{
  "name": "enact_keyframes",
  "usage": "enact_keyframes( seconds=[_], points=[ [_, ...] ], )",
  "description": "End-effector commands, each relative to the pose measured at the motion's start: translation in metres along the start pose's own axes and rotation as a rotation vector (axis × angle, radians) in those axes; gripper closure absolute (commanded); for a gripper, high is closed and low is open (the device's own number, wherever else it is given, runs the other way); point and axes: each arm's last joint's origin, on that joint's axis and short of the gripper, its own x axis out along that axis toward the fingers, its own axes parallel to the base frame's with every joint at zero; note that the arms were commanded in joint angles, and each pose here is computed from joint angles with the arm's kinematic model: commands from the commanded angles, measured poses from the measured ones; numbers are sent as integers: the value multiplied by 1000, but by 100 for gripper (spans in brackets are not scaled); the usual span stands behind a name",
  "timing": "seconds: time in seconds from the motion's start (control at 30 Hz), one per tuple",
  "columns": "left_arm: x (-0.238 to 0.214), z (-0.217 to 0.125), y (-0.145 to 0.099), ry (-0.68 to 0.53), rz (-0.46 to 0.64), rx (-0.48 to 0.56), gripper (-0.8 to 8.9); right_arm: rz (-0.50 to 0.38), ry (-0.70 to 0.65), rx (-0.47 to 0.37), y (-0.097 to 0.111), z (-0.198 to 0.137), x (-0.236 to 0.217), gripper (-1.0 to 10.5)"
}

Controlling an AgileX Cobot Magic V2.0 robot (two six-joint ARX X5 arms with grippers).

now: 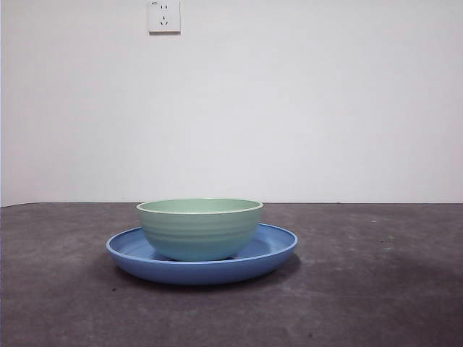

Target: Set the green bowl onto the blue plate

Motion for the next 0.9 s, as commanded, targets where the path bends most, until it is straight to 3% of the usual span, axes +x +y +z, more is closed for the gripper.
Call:
enact_keyframes(
  seconds=[0.03, 0.37, 0.9],
  points=[
    [2, -7, 0, 24, 3, 12, 793, -41, -13, -7, -1, -3, 0, 917],
    [2, -7, 0, 25, 3, 12, 793, -56, 105, -3, -2, -26, 2, 917],
    [2, -7, 0, 25, 3, 12, 794, -56, 89, -3, -2, -24, 2, 917]
  ],
)
